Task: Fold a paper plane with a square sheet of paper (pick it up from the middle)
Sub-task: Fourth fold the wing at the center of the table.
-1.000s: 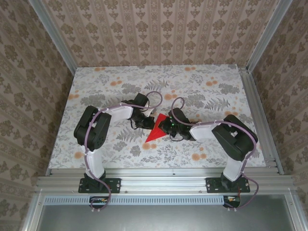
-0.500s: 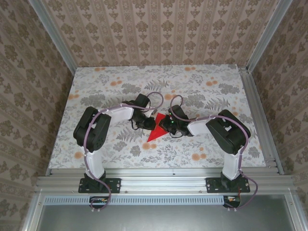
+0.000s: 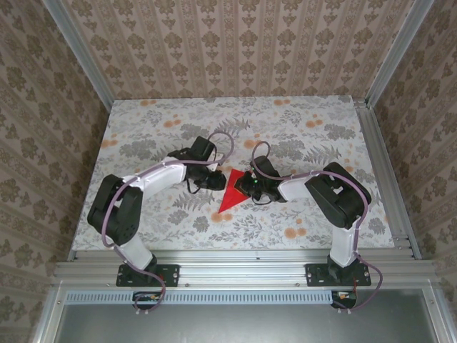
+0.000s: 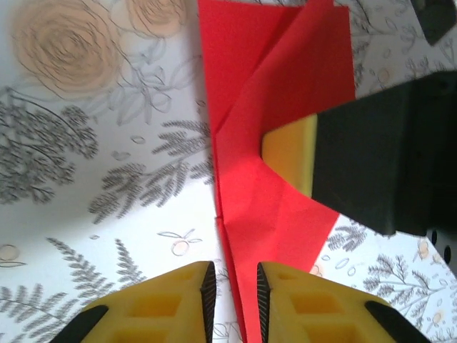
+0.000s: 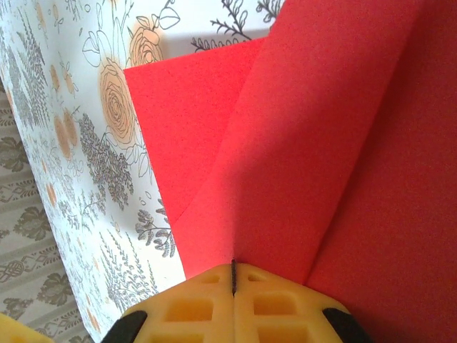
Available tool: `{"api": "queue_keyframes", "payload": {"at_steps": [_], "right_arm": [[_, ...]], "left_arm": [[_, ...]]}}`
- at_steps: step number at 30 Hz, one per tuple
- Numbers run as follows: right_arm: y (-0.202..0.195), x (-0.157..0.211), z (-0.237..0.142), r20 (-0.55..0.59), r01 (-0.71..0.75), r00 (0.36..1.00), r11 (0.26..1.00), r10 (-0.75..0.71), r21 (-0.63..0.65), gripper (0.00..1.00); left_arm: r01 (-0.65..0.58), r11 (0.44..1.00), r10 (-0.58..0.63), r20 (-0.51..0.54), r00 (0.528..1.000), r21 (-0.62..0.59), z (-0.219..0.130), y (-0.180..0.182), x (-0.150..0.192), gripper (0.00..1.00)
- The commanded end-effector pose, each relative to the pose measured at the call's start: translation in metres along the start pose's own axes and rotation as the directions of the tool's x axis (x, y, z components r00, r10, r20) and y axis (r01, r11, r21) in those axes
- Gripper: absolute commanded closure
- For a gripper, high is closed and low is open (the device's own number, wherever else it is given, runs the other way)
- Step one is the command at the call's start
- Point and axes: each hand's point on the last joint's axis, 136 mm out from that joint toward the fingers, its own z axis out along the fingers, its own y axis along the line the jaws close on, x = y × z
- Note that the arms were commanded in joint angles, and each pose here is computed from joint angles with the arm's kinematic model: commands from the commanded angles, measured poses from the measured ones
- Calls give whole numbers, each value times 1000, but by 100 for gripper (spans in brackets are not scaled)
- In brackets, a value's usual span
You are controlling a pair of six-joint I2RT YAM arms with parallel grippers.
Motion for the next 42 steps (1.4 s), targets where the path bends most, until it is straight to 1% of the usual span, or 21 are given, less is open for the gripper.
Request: {"api": "queue_keyframes", "payload": {"at_steps": [1, 8, 11, 17, 22, 34, 42], "right_arm": [[-25, 14, 5, -60, -19, 998, 998, 23, 68, 92], [-24, 14, 4, -61, -24, 998, 998, 28, 58, 92], [-24, 13, 3, -61, -27, 998, 998, 30, 57, 92], [-23, 9, 2, -58, -26, 998, 998, 28, 50, 92], [-19, -3, 2, -36, -10, 999, 999, 12, 43, 92], [-25, -49, 5, -5, 22, 1000, 992, -21, 127, 92], [-34, -72, 12, 3, 40, 999, 984, -41, 174, 92]], "left_arm": [[54, 996, -50, -54, 997, 75, 16, -11, 23, 79], [38, 990, -27, -78, 997, 136, 37, -28, 39, 82], [38, 990, -26, -85, 996, 133, 43, -26, 46, 84], [59, 991, -43, -136, 990, 118, 60, -15, 68, 85], [61, 994, -46, -157, 986, 91, 60, -6, 83, 86], [101, 993, -87, -196, 977, 59, 57, 10, 126, 86], [109, 992, -93, -201, 975, 71, 54, 10, 135, 86]]}}
